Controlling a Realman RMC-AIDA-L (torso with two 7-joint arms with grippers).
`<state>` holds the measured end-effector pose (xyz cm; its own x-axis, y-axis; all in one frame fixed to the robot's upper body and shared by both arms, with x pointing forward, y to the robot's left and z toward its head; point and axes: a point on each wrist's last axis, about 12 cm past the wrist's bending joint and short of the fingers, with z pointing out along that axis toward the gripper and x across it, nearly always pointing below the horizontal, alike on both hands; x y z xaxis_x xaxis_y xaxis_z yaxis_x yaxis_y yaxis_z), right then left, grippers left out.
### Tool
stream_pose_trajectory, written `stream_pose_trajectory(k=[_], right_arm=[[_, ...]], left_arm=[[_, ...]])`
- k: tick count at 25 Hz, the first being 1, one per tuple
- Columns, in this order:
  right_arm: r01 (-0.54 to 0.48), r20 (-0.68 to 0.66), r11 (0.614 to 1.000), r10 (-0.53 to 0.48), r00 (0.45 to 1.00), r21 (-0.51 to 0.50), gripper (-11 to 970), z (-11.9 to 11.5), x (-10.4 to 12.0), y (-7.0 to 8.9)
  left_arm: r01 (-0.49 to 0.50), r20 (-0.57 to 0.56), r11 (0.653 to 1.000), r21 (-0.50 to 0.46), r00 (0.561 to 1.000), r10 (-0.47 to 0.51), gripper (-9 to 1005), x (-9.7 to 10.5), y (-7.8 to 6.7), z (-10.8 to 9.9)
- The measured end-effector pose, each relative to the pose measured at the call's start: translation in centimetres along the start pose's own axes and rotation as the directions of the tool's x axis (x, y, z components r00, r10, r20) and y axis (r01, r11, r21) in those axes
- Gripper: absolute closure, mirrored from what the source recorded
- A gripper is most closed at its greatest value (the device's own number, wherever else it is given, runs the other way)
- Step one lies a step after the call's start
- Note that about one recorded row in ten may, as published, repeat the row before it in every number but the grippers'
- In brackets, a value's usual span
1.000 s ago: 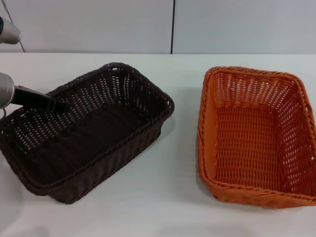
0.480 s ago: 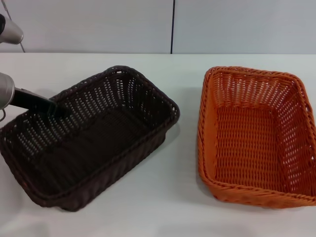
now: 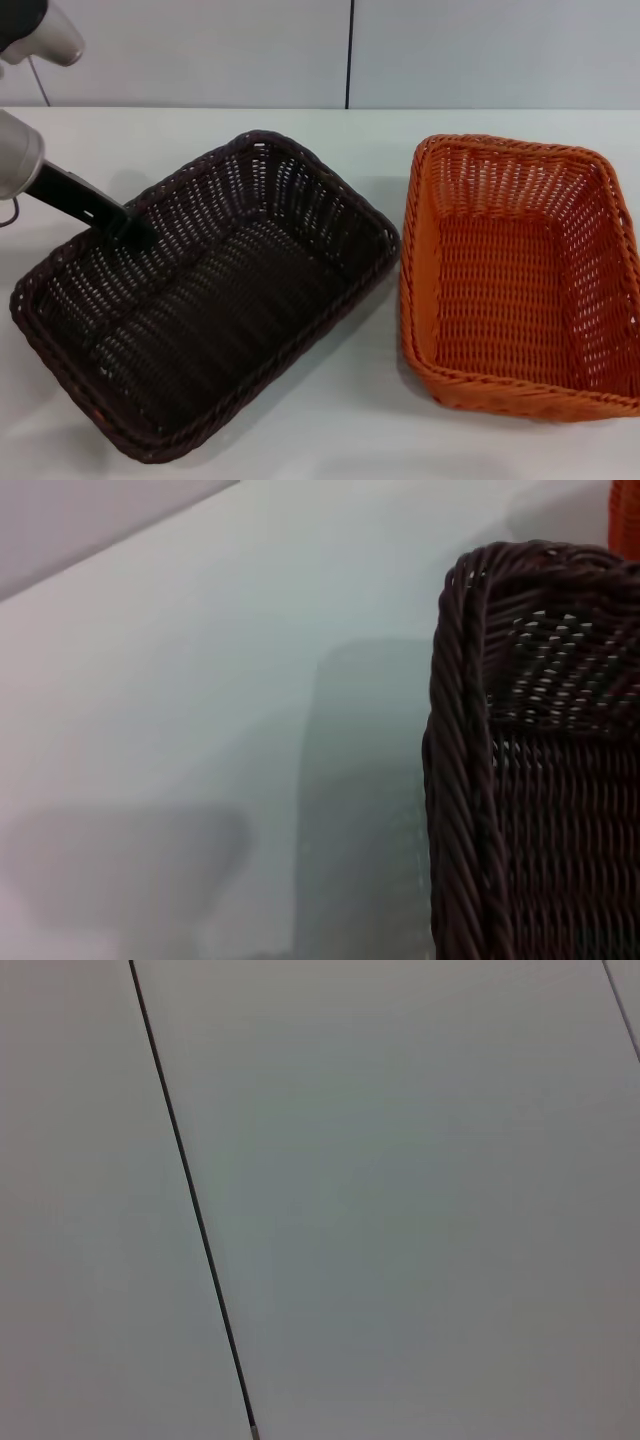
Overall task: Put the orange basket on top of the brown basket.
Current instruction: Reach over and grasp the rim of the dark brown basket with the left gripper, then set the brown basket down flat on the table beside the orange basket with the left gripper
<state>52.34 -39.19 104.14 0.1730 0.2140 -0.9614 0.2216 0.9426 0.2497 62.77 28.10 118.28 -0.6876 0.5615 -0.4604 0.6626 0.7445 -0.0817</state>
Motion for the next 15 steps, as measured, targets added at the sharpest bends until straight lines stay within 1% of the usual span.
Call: stream_pose_trajectory(k=[2,6,7,8,12,14,15], right_arm=[[0.003,0.001,1.0,-0.003,1.0,0.0,398,0.0,0.0,0.0],[0.007,0.002,1.0,-0.007,1.0,0.001,398,0.0,-0.1,-0.1],[0.008,0.002,1.0,-0.008,1.0,0.003,398,0.0,-0.1,-0.2],[0.008,0.002,1.0,-0.008,1.0,0.003,398,0.0,-0.1,-0.2],[0.011,0.0,1.0,-0.011,1.0,0.007,398,-0.2,-0.1,-0.5],[0.011,0.0,1.0,-0.011,1.0,0.008,398,-0.2,-0.1,-0.5],[0.012,0.0,1.0,-0.012,1.0,0.009,398,-0.2,-0.1,-0.5]], left_arm=[[-0.011,0.004,1.0,-0.003,1.0,0.011,765,-0.3,-0.2,-0.1],[-0.037,0.039,0.999,-0.03,0.999,0.038,788,-1.2,-0.5,-0.6],[-0.062,0.071,0.997,-0.053,0.995,0.066,794,-1.8,-0.9,-1.3],[-0.062,0.071,0.997,-0.053,0.995,0.066,796,-1.8,-0.9,-1.3],[-0.106,0.122,0.99,-0.091,0.986,0.117,803,-2.9,-1.6,-2.8],[-0.118,0.139,0.987,-0.108,0.981,0.132,807,-3.2,-1.8,-3.5],[-0.118,0.139,0.987,-0.108,0.981,0.132,809,-3.2,-1.8,-3.5]])
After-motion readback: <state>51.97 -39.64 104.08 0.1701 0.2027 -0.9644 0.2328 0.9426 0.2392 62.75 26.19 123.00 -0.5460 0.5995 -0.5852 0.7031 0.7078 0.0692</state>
